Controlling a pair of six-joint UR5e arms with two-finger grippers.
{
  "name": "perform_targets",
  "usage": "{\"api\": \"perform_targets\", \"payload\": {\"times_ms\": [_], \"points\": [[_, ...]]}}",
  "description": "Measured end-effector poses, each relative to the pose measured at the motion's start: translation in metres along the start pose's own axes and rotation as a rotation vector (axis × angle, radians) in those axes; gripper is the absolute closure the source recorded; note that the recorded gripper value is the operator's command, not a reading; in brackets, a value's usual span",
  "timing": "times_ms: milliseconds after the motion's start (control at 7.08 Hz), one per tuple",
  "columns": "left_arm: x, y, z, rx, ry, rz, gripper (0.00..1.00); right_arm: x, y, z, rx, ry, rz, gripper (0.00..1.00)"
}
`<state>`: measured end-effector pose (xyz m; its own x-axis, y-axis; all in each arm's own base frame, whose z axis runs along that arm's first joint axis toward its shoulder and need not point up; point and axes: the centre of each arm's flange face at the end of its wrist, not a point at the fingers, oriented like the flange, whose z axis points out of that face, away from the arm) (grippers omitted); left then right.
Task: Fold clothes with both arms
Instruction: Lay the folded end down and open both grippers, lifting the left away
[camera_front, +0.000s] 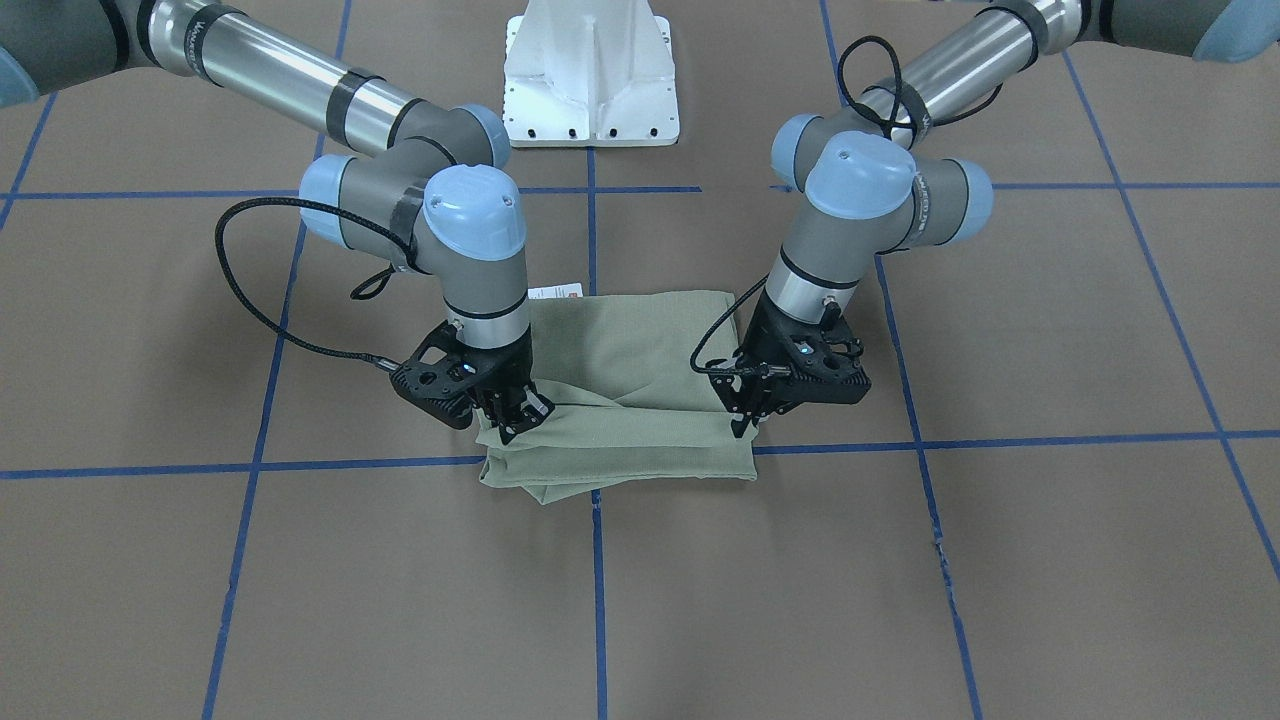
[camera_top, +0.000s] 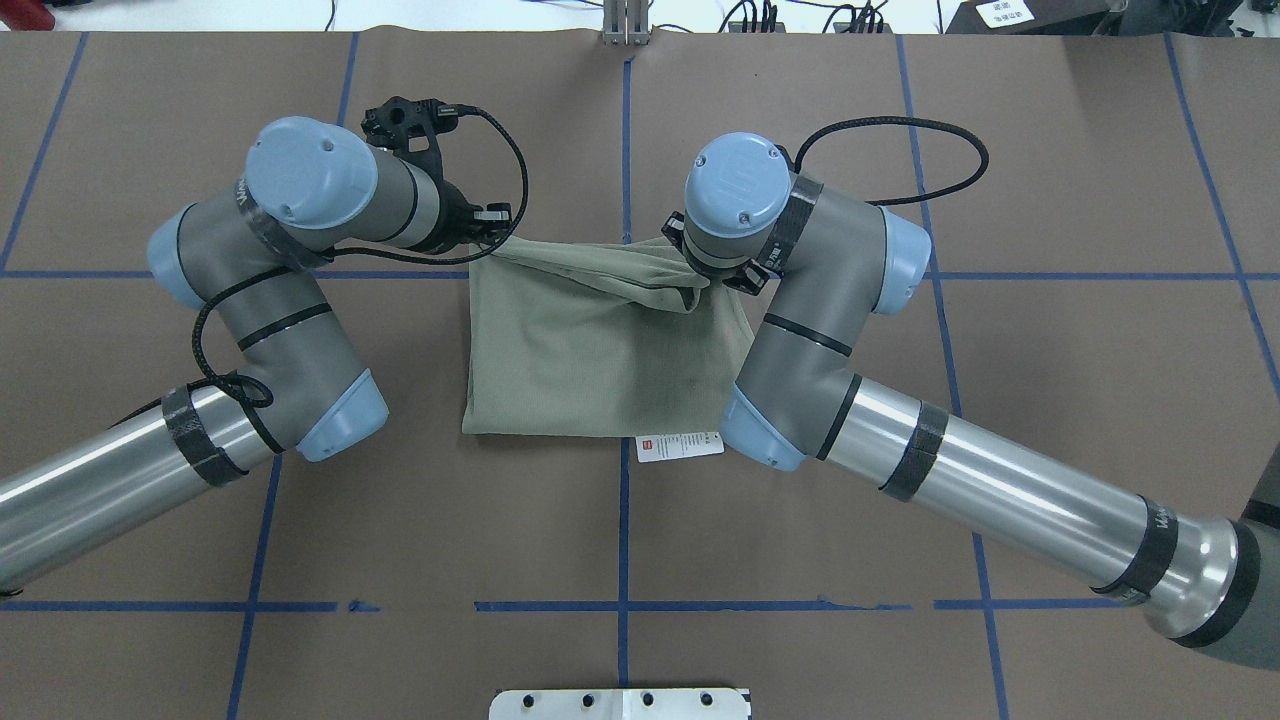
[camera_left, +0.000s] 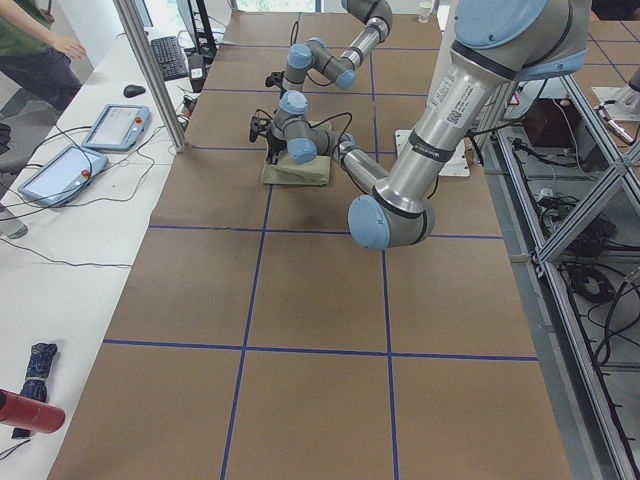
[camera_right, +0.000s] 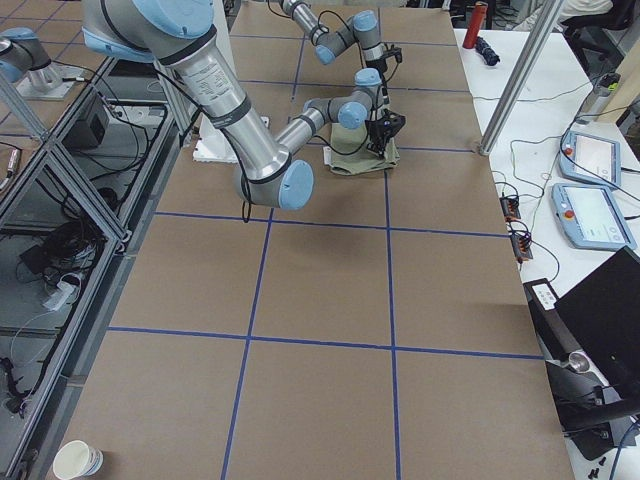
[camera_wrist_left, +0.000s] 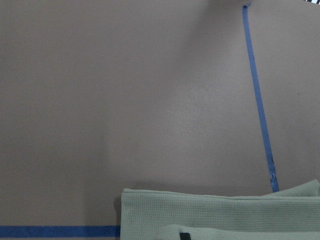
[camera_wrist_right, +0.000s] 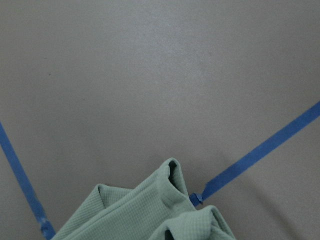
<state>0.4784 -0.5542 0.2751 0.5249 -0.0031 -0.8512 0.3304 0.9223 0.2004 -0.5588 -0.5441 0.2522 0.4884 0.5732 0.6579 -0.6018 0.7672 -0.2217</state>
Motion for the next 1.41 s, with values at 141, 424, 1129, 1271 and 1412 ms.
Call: {"api": "perform_targets", "payload": {"times_ms": [141, 424, 1129, 1271, 1412], "points": [[-0.002, -0.001, 0.004, -0.002, -0.008, 0.013, 0.14, 0.000, 0.000, 0.002, 0.001, 0.004, -0.017, 0.01], [-0.007, -0.005, 0.004, 0.007, 0.001, 0.072, 0.00, 0.000, -0.004, 0.002, 0.003, 0.005, -0.127, 0.00], [-0.073, -0.059, -0.026, -0.077, 0.049, 0.236, 0.00, -0.031, 0.050, -0.058, -0.123, -0.061, -0.347, 0.00], [-0.076, -0.061, -0.026, -0.081, 0.049, 0.240, 0.00, -0.024, 0.092, -0.050, -0.088, -0.031, -0.392, 0.00], [-0.079, -0.060, -0.026, -0.084, 0.048, 0.240, 0.00, -0.018, 0.117, -0.036, -0.055, 0.000, -0.430, 0.00]]}}
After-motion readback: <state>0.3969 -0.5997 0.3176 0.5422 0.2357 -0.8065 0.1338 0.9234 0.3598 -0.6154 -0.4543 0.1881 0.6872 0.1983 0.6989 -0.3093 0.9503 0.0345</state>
